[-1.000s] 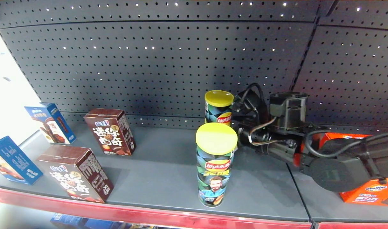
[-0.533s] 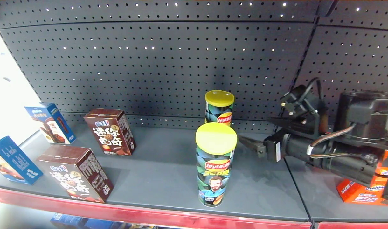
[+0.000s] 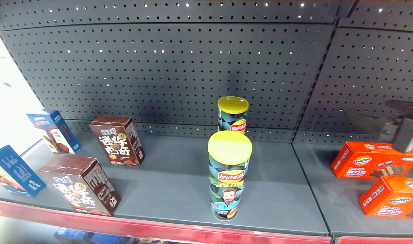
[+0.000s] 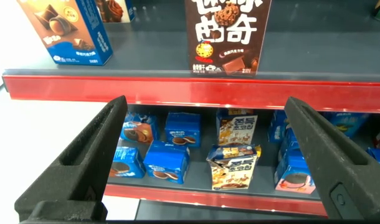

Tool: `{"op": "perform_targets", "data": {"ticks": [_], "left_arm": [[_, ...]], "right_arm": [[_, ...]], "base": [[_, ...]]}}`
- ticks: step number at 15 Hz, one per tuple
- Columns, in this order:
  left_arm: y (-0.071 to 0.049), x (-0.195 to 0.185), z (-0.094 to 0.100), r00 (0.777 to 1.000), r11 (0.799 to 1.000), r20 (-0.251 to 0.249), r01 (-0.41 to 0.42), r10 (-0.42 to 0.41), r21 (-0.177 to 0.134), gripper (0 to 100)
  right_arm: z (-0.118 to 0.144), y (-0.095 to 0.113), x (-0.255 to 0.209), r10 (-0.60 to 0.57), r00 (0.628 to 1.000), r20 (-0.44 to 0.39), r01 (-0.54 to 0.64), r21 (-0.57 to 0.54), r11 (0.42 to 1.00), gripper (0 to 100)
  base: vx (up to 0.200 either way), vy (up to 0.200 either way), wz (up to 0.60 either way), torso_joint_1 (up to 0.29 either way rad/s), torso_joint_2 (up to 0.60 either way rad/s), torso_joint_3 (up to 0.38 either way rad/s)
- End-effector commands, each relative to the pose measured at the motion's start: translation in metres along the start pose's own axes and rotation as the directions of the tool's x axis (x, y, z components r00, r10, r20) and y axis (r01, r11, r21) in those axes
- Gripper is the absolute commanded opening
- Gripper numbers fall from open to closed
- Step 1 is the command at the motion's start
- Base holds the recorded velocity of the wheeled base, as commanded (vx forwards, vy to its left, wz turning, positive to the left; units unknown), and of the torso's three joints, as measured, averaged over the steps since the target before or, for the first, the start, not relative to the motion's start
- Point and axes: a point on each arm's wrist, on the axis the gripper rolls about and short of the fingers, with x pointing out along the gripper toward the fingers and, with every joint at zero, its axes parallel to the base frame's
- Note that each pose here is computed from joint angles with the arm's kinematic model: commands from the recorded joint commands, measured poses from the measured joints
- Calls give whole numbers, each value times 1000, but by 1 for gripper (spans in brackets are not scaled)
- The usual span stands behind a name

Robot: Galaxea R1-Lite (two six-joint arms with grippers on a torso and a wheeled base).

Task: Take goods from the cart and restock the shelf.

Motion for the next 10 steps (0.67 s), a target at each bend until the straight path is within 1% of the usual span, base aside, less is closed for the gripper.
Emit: {"op": "perform_targets", "data": {"ticks": [1,3,4,5,6,7,8,10], "left_arm": [[0,0,0,1000,1000,0,-1,1,0,100],[0,0,0,1000,1000,0,-1,1,0,100],[0,0,0,1000,1000,0,-1,1,0,100],[0,0,0,1000,1000,0,-1,1,0,100],[0,0,0,1000,1000,0,-1,1,0,100],[0,0,0,1000,1000,0,-1,1,0,100],[0,0,0,1000,1000,0,-1,1,0,100],[0,0,0,1000,1000,0,-1,1,0,100]], "right_arm": [[12,-22,-81,-91,984,151,89,18,996,100],[-18,-18,-111,-98,988,116,97,18,995,100],[-39,-16,-126,-111,990,88,108,34,994,100],[-44,-15,-130,-113,990,81,110,43,993,100],[-59,-12,-143,-109,992,67,102,91,991,100],[-68,-10,-149,-109,992,69,101,110,989,100],[-83,-7,-159,-113,990,84,104,109,989,100],[-106,-3,-168,-134,987,83,125,109,986,100]], "base": [[0,0,0,0,0,0],[0,0,0,0,0,0],[0,0,0,0,0,0],[0,0,0,0,0,0],[0,0,0,0,0,0],[0,0,0,0,0,0],[0,0,0,0,0,0],[0,0,0,0,0,0]]}}
